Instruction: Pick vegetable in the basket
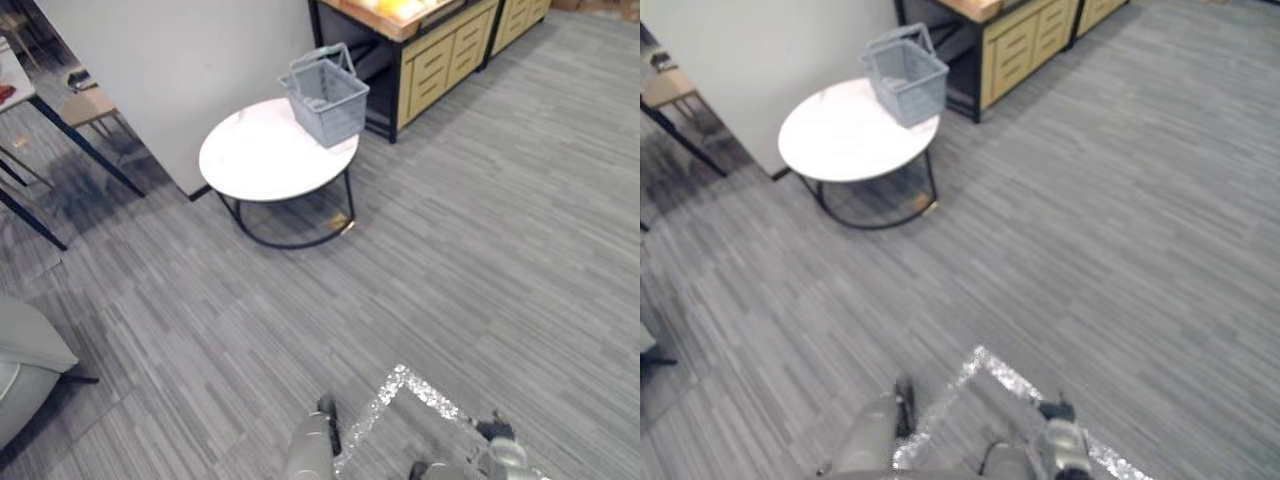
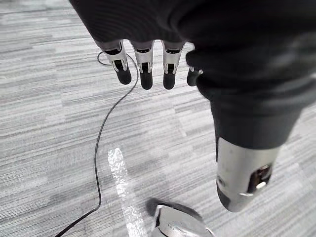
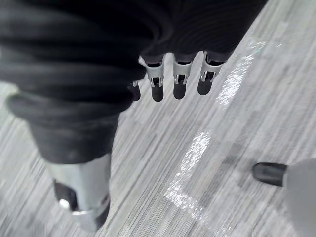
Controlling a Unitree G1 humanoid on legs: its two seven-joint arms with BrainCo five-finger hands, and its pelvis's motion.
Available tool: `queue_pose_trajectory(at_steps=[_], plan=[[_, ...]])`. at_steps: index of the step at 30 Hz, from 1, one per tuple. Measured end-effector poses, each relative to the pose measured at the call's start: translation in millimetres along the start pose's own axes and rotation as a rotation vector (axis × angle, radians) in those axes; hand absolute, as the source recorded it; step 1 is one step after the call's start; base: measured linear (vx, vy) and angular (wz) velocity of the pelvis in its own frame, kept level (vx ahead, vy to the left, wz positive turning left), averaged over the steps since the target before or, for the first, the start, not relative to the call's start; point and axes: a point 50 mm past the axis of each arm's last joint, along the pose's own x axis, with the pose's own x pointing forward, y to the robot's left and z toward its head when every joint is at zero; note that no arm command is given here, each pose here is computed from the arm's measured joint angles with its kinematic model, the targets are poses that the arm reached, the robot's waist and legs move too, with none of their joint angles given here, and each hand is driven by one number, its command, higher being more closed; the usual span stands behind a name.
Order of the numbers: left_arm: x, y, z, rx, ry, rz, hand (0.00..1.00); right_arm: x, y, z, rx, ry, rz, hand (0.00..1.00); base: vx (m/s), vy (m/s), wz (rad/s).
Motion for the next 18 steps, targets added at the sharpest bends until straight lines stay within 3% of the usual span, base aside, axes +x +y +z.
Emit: queue_pose_trajectory(at_steps=[3, 4, 7, 11, 18], plan=[[-2.0, 2.8, -17.1, 0.037, 0.053, 0.002, 0.0, -0.8, -1.1, -3.3, -0.02, -0.002, 0.003, 0.0, 0.46, 0.405, -0.18], [1.5, 15.4, -13.9, 0.067, 0.045, 0.03, 0.0, -3.8, 8.8, -13.6, -0.021, 0.044, 0.033, 0.0, 0.47, 0.377, -0.21], [3.8, 13.4, -1.0, 0.091, 0.007, 0.026, 0.0, -6.3, 13.7, -22.2, -0.02, 0.077, 0.051, 0.0, 0.41, 0.325, -0.18], [6.2, 15.8, 10.9, 0.168, -0.039, 0.026, 0.0, -11.2, -5.7, -51.3, 0.032, 0.176, -0.025, 0.0, 0.49, 0.359, -0.14], [5.9, 5.4, 35.2, 0.166, -0.122, 0.027, 0.0, -22.8, -25.7, -86.8, 0.129, 0.312, -0.141, 0.0, 0.33, 0.073, -0.02]])
